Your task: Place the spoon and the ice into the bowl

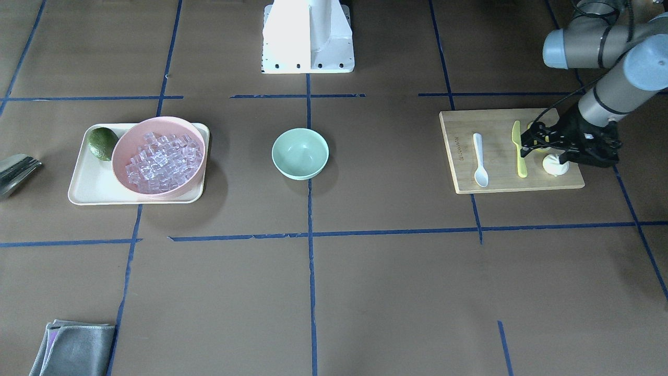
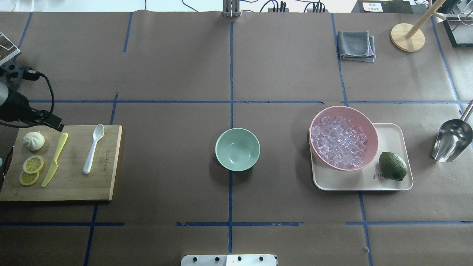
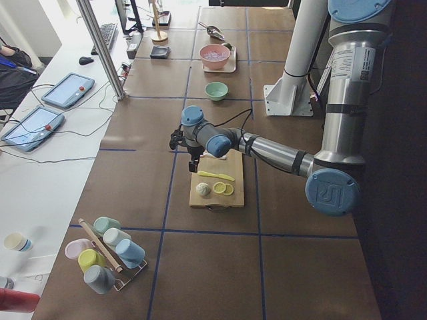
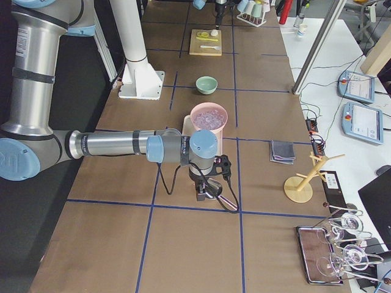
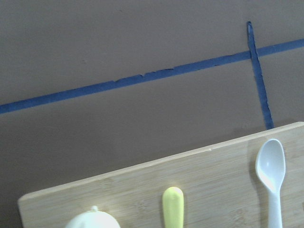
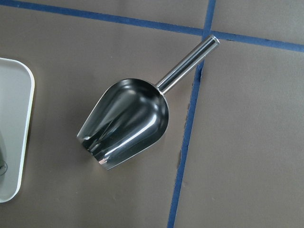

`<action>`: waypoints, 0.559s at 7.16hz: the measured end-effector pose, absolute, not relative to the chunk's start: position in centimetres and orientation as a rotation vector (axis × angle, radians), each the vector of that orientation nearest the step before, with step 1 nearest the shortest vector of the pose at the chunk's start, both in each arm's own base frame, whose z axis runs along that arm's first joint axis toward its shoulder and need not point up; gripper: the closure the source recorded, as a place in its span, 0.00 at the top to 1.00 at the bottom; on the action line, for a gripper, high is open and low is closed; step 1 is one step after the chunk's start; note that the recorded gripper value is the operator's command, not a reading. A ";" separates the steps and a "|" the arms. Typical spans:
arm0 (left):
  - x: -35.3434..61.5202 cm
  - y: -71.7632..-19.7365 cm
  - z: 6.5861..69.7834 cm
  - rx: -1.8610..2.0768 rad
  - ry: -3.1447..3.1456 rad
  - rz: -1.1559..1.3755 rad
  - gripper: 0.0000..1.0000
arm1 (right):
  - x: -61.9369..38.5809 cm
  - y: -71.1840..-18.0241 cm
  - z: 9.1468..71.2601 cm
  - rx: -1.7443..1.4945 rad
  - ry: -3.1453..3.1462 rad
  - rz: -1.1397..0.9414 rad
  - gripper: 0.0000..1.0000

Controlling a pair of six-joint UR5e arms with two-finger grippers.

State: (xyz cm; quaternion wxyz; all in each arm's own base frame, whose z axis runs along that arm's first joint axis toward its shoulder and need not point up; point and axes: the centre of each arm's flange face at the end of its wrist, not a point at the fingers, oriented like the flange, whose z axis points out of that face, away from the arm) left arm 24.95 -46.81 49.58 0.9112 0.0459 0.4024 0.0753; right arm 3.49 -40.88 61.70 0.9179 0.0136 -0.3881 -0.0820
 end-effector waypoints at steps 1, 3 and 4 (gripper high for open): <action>28.0 -45.6 48.7 0.090 0.827 0.143 1.00 | 3.5 -40.9 61.7 0.029 -0.798 -0.170 1.00; 31.9 -43.7 47.8 0.078 0.839 0.167 1.00 | 3.5 -40.9 61.7 0.028 -0.798 -0.170 1.00; 33.1 -43.0 47.8 0.073 0.836 0.184 1.00 | 3.5 -40.9 61.8 0.027 -0.798 -0.169 1.00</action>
